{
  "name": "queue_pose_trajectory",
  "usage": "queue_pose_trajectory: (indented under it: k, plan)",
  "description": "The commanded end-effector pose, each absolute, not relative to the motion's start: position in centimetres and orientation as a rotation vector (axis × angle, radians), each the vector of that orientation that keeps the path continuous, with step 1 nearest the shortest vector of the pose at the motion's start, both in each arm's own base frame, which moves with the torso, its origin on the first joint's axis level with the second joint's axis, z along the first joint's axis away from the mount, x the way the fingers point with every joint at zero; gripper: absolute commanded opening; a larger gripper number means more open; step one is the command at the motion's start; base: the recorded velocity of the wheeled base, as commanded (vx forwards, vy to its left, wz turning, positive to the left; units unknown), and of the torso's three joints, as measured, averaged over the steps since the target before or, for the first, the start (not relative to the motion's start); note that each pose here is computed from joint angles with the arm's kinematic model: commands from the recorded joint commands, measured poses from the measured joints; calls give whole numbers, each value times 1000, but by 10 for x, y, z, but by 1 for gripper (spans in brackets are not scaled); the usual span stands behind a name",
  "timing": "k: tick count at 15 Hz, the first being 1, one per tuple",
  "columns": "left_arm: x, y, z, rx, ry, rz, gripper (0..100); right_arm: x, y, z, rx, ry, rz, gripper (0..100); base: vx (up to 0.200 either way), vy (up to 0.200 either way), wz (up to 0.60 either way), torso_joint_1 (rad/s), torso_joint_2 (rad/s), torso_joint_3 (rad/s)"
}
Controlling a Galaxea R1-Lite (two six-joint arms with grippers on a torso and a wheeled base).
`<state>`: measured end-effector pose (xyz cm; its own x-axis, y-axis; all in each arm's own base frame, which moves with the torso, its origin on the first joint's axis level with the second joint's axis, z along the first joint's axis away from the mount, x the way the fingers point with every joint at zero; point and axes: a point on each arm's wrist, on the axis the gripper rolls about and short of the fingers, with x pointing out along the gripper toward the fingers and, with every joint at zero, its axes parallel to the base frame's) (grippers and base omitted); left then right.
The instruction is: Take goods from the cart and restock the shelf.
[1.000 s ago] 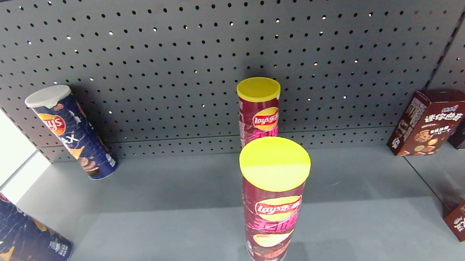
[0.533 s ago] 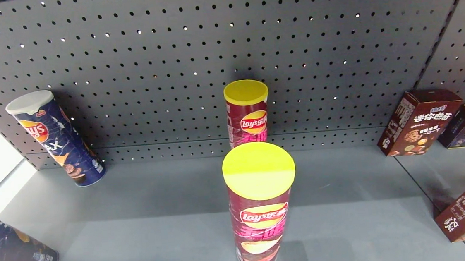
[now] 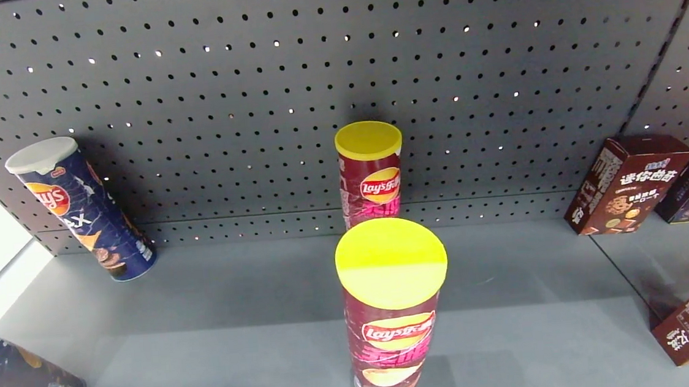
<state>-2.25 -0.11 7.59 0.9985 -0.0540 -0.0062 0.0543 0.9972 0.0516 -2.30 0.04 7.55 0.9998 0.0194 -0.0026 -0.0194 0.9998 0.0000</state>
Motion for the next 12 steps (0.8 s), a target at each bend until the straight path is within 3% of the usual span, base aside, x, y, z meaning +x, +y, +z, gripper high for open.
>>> queue_pose_trajectory:
  k: [1, 4, 10, 12]
  plan:
    - [-22, -1, 76, 50, 6, -54, 100, -23, 0, 75, 0, 3, 20, 100, 0, 0, 0, 0, 0, 0]
    - [-22, -1, 76, 49, 6, -52, 100, -23, 0, 75, 0, 3, 20, 100, -133, 0, 0, 3, 2, 2]
    - [-22, -1, 76, 53, 6, -54, 100, -23, 0, 75, 0, 3, 20, 100, 0, 0, 0, 0, 0, 0]
    - [-22, -1, 76, 52, 6, -54, 100, -23, 0, 75, 0, 3, 20, 100, -100, 0, 0, 1, 4, 1]
